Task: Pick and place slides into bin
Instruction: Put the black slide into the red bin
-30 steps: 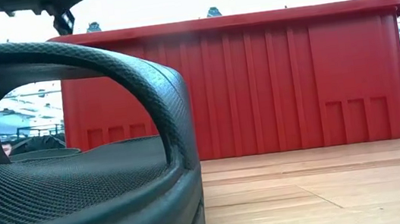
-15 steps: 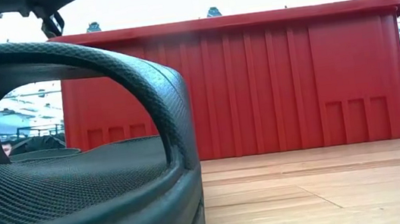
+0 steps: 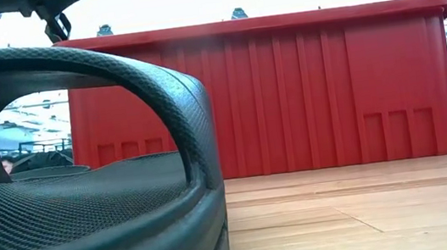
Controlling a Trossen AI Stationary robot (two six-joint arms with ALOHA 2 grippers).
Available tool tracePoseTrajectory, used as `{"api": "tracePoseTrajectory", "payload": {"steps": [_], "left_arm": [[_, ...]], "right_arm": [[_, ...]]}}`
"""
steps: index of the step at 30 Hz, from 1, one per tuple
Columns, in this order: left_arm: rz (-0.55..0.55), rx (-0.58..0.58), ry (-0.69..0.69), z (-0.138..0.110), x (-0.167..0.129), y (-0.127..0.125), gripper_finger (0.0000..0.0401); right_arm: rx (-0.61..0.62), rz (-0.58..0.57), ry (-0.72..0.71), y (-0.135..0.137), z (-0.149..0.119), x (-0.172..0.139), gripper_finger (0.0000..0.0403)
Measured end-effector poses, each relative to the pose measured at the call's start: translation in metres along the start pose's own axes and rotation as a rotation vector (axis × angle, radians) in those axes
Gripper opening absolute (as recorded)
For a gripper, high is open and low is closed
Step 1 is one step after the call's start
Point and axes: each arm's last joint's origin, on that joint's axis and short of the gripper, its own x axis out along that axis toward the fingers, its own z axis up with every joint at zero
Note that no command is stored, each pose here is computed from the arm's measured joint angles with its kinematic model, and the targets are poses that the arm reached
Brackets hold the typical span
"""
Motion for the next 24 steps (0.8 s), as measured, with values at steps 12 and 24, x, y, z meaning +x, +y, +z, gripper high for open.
{"api": "tracePoseTrajectory", "payload": {"steps": [12,24], "left_arm": [[-0.001,-0.001,-0.001,0.0003,0.0000,-0.0001,0.0012],[-0.003,-0.001,0.000,0.0002,0.0000,-0.0002,0.0008]], "right_arm": [[0.017,0.008,-0.022,0.0008,0.0022,0.0000,0.0000],[-0.001,0.028,-0.016,0.0014,0.0021,-0.0001,0.0000]]}}
